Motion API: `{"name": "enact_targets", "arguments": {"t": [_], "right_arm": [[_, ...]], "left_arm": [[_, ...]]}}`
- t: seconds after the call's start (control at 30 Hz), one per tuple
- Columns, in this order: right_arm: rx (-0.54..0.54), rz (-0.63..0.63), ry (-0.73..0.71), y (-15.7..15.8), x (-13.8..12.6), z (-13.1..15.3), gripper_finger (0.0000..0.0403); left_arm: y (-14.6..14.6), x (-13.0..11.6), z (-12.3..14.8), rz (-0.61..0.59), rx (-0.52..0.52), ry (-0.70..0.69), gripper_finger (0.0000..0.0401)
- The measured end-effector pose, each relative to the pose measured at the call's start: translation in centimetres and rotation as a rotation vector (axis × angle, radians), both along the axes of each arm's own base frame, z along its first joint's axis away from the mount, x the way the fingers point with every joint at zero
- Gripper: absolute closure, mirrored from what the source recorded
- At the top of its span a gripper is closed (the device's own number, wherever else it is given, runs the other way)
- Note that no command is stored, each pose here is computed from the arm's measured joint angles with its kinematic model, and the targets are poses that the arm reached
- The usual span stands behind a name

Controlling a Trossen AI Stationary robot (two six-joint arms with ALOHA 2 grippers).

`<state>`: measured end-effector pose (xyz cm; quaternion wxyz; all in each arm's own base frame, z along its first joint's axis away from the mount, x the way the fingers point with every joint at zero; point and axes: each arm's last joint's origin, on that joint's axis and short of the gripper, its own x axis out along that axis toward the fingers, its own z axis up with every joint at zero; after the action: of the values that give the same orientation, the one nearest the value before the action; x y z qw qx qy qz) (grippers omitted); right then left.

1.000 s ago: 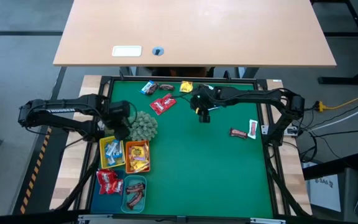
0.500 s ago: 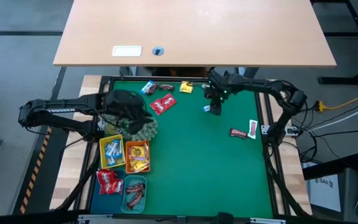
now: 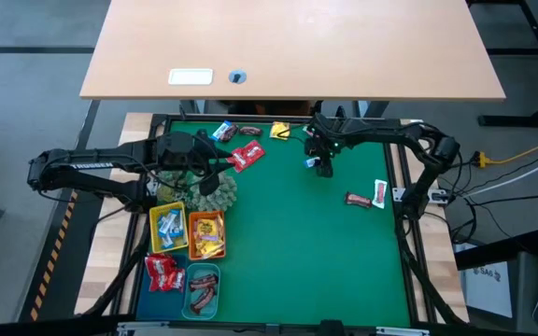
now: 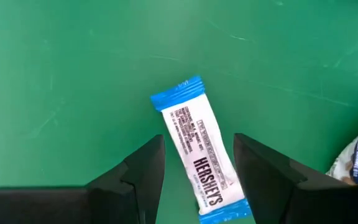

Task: Sort candy
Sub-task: Put the white chocolate into the yellow basket

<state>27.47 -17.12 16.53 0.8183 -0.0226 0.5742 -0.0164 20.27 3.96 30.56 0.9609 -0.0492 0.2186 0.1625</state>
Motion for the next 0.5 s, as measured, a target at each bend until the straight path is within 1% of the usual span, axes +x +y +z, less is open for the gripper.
{"name": "enact_targets", "arguments": {"t": [0.37,0.5], "right_arm": [[0.011,0.001,0.017,0.1,-0.16,-0.06,0.0212],[0.011,-0.005,0.046,0.09,-0.23,-0.43,0.0212]], "left_arm": [[0.01,-0.01,-0.02,0.0,0.002,0.002,0.0268],[-0.01,-0.03,-0.06,-0.001,0.001,0.008,0.0268]]}}
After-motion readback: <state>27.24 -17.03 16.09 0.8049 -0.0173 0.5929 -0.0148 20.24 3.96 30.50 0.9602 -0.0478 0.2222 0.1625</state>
